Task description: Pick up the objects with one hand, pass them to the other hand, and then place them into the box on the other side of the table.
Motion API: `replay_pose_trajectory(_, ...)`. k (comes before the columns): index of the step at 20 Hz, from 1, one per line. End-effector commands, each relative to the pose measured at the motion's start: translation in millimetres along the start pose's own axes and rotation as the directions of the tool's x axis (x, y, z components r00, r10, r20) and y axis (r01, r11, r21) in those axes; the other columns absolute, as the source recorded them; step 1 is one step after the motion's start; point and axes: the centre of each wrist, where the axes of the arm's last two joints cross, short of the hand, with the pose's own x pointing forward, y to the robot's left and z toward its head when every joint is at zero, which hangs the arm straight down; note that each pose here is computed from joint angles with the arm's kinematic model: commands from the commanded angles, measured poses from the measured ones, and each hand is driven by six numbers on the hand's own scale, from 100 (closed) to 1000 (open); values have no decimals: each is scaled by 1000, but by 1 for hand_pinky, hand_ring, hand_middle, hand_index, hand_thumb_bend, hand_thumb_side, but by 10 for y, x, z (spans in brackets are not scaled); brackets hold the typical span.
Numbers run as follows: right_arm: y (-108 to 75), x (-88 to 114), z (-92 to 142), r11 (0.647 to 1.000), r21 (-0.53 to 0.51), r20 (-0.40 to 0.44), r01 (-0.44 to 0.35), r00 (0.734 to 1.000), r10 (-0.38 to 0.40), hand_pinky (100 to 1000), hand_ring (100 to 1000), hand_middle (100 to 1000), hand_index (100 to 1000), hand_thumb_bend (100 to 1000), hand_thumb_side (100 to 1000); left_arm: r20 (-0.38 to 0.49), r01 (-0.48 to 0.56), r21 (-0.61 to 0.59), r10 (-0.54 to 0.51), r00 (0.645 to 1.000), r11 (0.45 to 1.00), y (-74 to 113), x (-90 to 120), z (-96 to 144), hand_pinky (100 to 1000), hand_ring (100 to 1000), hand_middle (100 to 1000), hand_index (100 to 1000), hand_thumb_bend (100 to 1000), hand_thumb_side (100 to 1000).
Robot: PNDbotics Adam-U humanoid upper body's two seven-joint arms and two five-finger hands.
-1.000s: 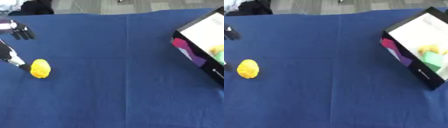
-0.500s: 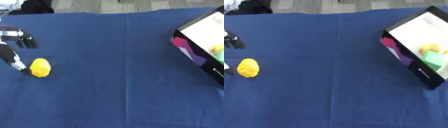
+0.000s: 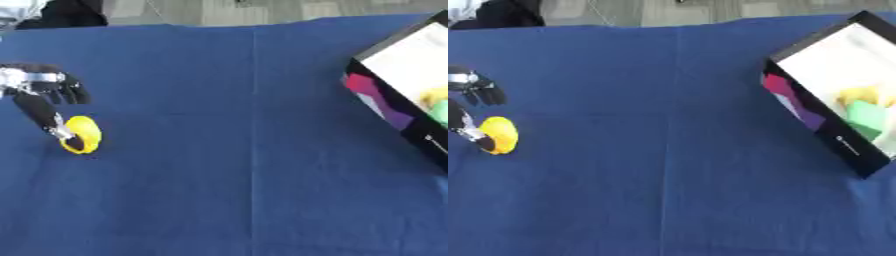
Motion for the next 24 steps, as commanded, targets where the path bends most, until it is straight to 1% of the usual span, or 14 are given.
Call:
replay_pose_trajectory(1, -41, 76, -26, 1000, -4, 24, -22, 999, 22, 817, 749, 637, 857, 626, 166, -33, 41, 37, -40, 999, 998, 108, 7, 46, 803, 801, 724, 783, 935, 309)
replay_pose_trajectory(4, -29, 71, -19, 1000, 1, 24, -27, 999, 27, 817, 749, 637, 856, 626, 167, -59, 75, 51, -72, 996, 996, 105, 35, 14, 801, 803, 723, 781, 920, 296)
replay_pose_trajectory(7, -19, 51, -8, 999, 2, 18, -32, 999, 32, 817, 749, 637, 856, 627, 168, -91, 97, 63, -91, 992, 993, 88, 36, -24, 799, 805, 719, 775, 864, 255)
replay_pose_trajectory(10, -8, 35, 5, 999, 3, 14, -36, 999, 36, 817, 749, 637, 853, 628, 169, -117, 100, 70, -91, 989, 993, 45, 11, -85, 798, 804, 717, 770, 831, 250)
replay_pose_trajectory(11, -5, 33, 8, 999, 3, 14, -37, 999, 37, 817, 749, 637, 851, 628, 169, -120, 99, 68, -90, 989, 993, 31, 2, -101, 799, 805, 718, 764, 812, 238)
replay_pose_trajectory(14, -2, 29, 15, 999, 2, 14, -40, 999, 40, 818, 749, 637, 850, 628, 168, -121, 104, 42, -98, 988, 994, 10, -23, -126, 801, 809, 720, 762, 805, 219)
replay_pose_trajectory(15, -1, 26, 18, 999, 2, 13, -41, 999, 41, 818, 749, 637, 850, 620, 132, -122, 107, 34, -102, 987, 994, 12, -28, -126, 801, 809, 720, 761, 805, 219)
replay_pose_trajectory(16, 1, 19, 21, 999, 2, 11, -41, 999, 41, 818, 749, 637, 850, 628, 169, -125, 110, 25, -106, 986, 994, 13, -35, -125, 801, 811, 721, 757, 797, 206)
replay_pose_trajectory(19, 6, -2, 33, 999, 2, 3, -46, 999, 46, 818, 749, 636, 849, 628, 169, -137, 122, 0, -120, 983, 993, 16, -46, -121, 804, 815, 724, 754, 781, 182)
replay_pose_trajectory(21, 4, -10, 37, 999, 0, 1, -48, 999, 48, 818, 748, 636, 848, 628, 168, -144, 130, -13, -131, 981, 991, 23, -45, -113, 804, 815, 723, 746, 752, 153)
replay_pose_trajectory(24, 6, -15, 43, 999, 0, 0, -46, 999, 46, 818, 749, 635, 848, 629, 166, -147, 134, -35, -138, 979, 990, 19, -46, -116, 801, 809, 713, 700, 648, 125)
